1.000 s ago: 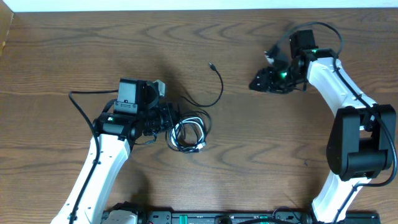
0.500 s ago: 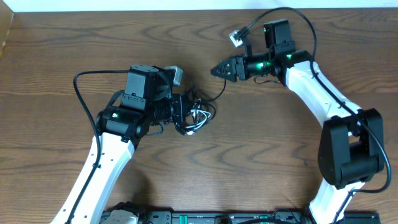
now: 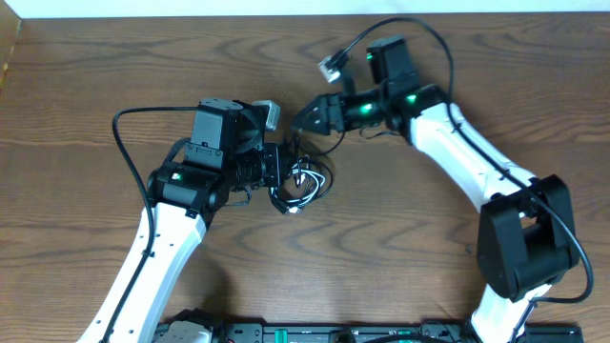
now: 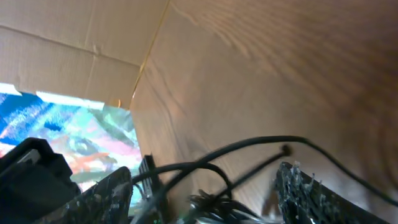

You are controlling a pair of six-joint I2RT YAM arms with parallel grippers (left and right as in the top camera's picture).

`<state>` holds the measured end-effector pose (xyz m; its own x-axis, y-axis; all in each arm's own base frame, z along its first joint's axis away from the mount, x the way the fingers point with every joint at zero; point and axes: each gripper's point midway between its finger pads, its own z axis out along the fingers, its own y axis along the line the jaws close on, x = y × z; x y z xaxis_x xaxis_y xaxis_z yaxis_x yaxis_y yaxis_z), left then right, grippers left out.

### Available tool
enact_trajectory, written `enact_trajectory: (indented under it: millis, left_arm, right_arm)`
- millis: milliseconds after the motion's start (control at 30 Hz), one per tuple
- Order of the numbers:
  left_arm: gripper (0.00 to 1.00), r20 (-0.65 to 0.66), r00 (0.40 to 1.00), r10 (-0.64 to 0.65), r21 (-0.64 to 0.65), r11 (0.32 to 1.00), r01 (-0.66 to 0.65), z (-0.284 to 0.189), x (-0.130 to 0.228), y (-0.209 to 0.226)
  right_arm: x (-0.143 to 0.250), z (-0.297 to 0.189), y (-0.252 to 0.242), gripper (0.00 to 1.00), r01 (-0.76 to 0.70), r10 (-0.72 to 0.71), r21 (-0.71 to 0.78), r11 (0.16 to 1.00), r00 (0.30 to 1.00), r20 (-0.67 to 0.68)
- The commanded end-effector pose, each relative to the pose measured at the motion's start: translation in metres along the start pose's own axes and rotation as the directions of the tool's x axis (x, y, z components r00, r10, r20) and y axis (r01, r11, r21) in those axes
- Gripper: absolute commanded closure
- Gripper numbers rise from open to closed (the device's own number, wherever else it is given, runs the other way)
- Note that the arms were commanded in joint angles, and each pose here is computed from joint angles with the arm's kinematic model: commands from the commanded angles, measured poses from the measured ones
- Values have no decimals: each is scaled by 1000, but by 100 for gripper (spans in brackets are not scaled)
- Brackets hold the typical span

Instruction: Untangle cables

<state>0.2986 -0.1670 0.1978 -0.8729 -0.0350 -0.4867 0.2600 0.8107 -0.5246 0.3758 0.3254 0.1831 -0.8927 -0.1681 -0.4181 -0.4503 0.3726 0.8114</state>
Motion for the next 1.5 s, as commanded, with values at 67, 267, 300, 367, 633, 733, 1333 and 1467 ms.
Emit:
enact_trajectory:
  millis: [67, 267, 300, 367, 633, 733, 1333, 1467]
  left_arm:
    - [93, 38, 998, 42, 6, 999, -42, -8, -10, -7]
    - [92, 50, 998, 42, -31, 999, -40, -8, -12, -1]
    - [92, 55, 998, 42, -44, 998, -40, -8, -13, 1]
    - [93, 70, 996, 48, -51, 998, -45, -9, -17, 2]
    - [93, 252, 959, 129, -10, 991, -131, -21, -63, -20]
    - [93, 336, 928, 159, 5, 985, -171, -36, -84, -34]
    - [93, 720, 693, -41, 260, 942, -214, -128, -167, -108]
    - [93, 718, 695, -39, 262, 940, -218, -130, -164, -110]
  right_arm:
    - [5, 11, 9, 34, -15, 15, 63, 998, 1000, -4]
    - [17, 9, -25, 73, -130, 131, 260, 957, 991, 13]
    - [17, 6, -31, 79, -141, 141, 286, 948, 990, 23]
    - [16, 0, -42, 94, -160, 155, 330, 930, 987, 41]
    - [23, -37, -87, 99, -234, 222, 493, 838, 971, 84]
    - [26, -54, -103, 99, -234, 224, 544, 806, 971, 86]
    - [27, -101, -133, 99, -252, 238, 582, 773, 966, 101]
    - [31, -127, -149, 99, -316, 290, 596, 738, 946, 142]
